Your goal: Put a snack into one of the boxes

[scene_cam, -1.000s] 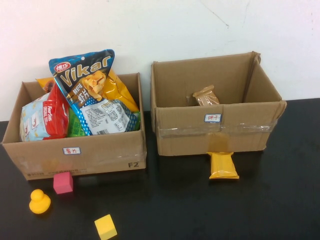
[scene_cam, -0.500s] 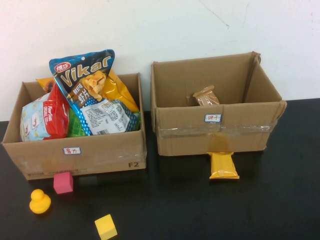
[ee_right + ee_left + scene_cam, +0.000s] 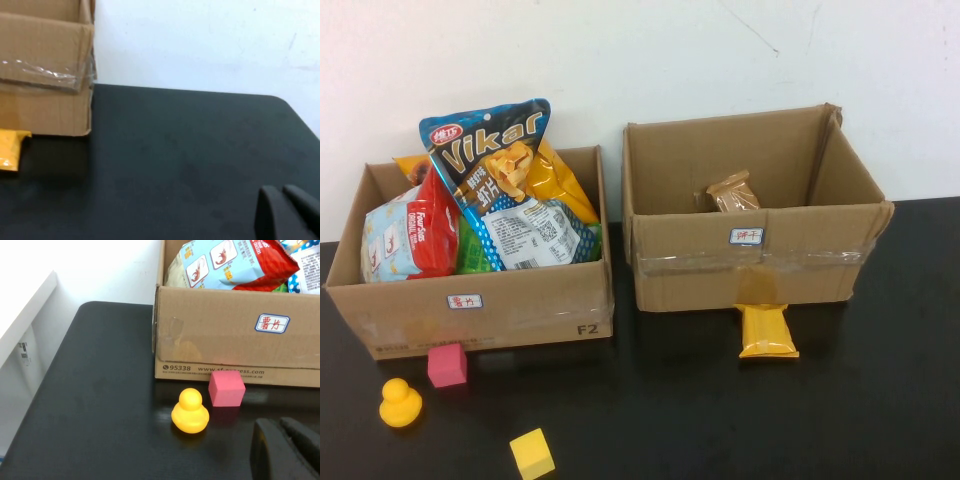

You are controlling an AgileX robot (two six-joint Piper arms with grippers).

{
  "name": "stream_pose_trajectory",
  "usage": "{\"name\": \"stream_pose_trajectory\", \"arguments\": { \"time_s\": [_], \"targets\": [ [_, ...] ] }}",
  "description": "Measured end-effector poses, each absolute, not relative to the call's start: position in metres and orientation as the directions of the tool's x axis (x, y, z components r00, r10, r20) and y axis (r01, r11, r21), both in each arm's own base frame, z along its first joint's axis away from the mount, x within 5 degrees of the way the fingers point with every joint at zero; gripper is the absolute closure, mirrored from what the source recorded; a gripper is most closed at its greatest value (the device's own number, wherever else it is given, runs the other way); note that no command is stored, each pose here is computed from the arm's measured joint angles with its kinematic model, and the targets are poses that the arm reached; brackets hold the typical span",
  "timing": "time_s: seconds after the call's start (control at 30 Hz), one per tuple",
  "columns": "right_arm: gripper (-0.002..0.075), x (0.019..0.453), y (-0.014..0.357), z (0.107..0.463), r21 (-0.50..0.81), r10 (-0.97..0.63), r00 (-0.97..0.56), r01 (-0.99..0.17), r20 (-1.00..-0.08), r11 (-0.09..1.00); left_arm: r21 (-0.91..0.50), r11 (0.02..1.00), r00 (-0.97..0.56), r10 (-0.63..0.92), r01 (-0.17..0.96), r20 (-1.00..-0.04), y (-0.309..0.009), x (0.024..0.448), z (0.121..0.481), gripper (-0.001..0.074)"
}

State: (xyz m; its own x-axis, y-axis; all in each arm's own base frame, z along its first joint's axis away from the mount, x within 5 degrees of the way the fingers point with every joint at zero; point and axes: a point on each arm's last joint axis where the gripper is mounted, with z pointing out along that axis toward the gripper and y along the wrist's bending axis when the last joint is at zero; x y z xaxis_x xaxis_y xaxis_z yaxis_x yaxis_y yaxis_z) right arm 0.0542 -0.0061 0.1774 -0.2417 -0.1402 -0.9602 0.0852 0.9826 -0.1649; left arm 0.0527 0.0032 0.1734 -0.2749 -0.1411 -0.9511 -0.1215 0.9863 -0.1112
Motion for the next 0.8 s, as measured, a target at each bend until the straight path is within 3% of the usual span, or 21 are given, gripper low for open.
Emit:
{"name": "stream_pose_trajectory", "arguments": {
  "time_s": [0.37, 0.8],
  "targets": [
    [0.0727, 0.0519, 0.0002, 0.1681, -0.081, -0.080, -0.328, -0.010, -0.941, 0.997, -0.111, 0.986, -0.275, -0.141, -0.121, -0.951, 0.0032, 0.0527, 0.1734, 0.0736],
    [0.0727, 0.0515, -0.0026, 0.1677, -0.143, -0.135, -0.340, -0.003, -0.931, 0.990, -0.111, 0.986, -0.275, -0.141, -0.121, -0.951, 0.0032, 0.0527, 0.1734, 0.0736]
  ]
}}
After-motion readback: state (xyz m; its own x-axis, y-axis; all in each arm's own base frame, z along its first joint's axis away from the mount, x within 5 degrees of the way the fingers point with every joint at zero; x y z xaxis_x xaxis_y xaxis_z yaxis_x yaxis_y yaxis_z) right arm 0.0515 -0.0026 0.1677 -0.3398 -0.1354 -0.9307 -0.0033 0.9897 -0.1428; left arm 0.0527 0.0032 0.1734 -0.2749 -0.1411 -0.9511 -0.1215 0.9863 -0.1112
